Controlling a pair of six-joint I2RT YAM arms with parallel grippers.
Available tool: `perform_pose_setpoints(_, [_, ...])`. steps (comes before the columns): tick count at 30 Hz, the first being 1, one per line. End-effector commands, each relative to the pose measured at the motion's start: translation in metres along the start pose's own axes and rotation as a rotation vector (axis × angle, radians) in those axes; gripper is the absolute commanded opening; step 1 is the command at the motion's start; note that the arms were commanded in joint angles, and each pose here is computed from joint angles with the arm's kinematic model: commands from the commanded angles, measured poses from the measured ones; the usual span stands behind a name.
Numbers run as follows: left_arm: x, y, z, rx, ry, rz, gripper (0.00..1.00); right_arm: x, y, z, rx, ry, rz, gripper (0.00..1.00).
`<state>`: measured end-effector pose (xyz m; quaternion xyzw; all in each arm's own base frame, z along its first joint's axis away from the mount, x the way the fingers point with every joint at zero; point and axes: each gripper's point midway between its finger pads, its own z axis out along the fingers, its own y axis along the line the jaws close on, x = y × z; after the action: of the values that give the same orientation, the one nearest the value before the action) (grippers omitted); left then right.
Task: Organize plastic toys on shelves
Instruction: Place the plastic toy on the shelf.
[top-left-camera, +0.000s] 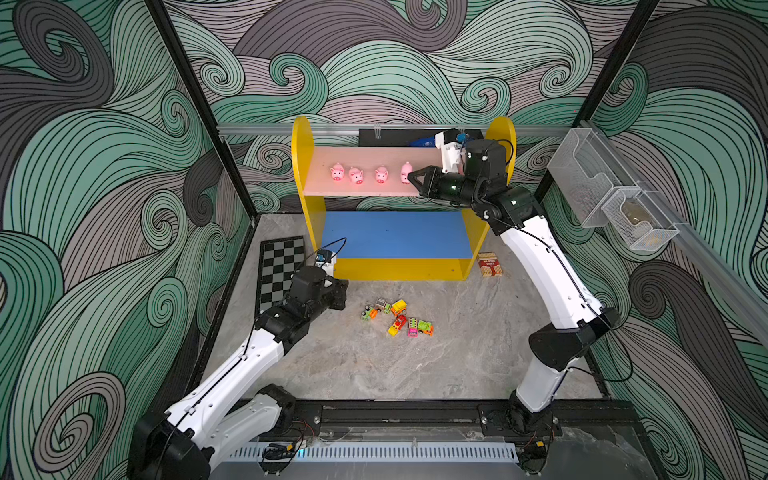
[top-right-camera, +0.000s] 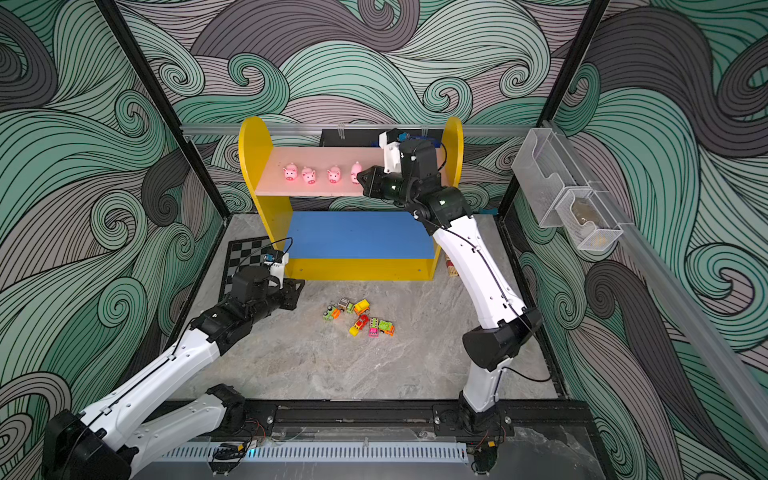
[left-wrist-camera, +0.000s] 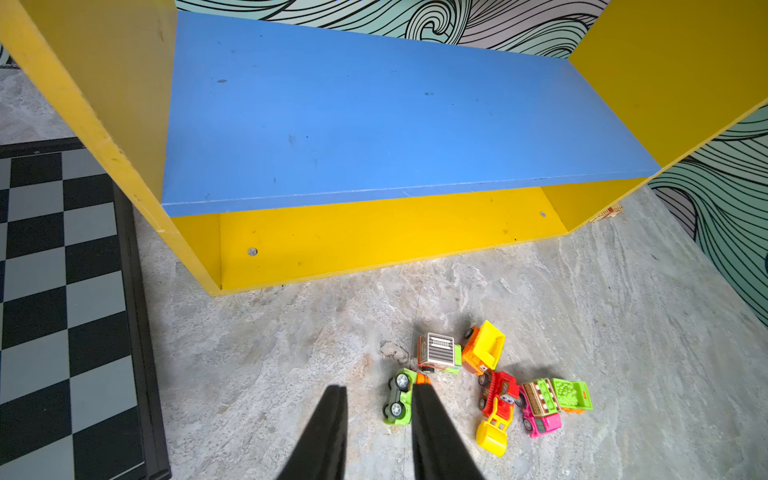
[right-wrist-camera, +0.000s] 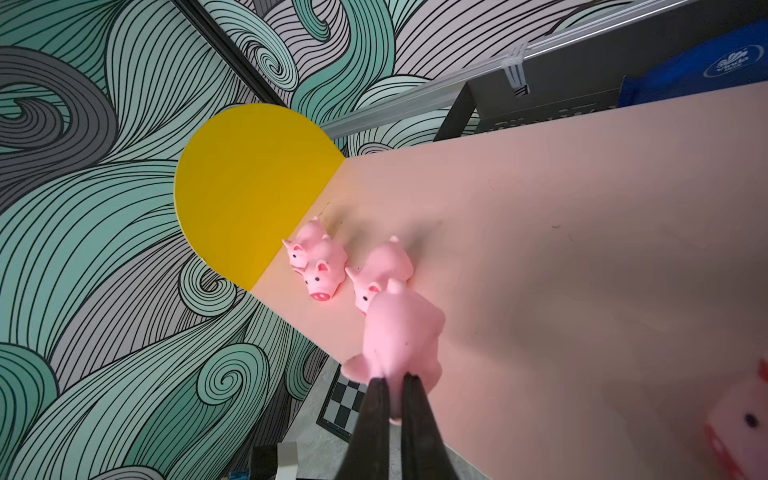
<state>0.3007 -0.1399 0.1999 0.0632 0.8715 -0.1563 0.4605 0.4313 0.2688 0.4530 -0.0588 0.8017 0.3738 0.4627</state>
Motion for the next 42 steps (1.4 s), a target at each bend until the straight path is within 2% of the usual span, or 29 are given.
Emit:
perform_pose_setpoints(1, [-0.001,0.002,-0.002,0.006,-0.006,-0.007,0.31,-0.004,-0.005,-0.001,0.016,-0.001,0.015,0.0])
perform_pose_setpoints(20, [-0.001,0.001,-0.001,0.023,-0.004,-0.009,0.31,-0.002,-0.022,0.016,0.062,0.021,0.019,0.0])
perform_pose_setpoints(23, [-0.002,0.002,-0.001,0.02,-0.006,-0.011,0.31,0.0,-0.024,0.017,0.064,0.027,0.021,0.09])
perform_pose_setpoints(26, [-0.003,0.004,-0.002,0.015,-0.01,-0.015,0.31,0.001,-0.026,0.02,0.068,0.031,0.025,0.11])
perform_pose_setpoints(33, [-0.002,0.004,-0.002,0.018,-0.01,-0.017,0.31,-0.003,-0.028,0.02,0.075,0.019,0.025,0.25])
perform_pose_setpoints(42, [-0.002,0.004,-0.002,0.022,-0.009,-0.016,0.31,-0.011,-0.024,0.015,0.063,0.0,0.01,0.31])
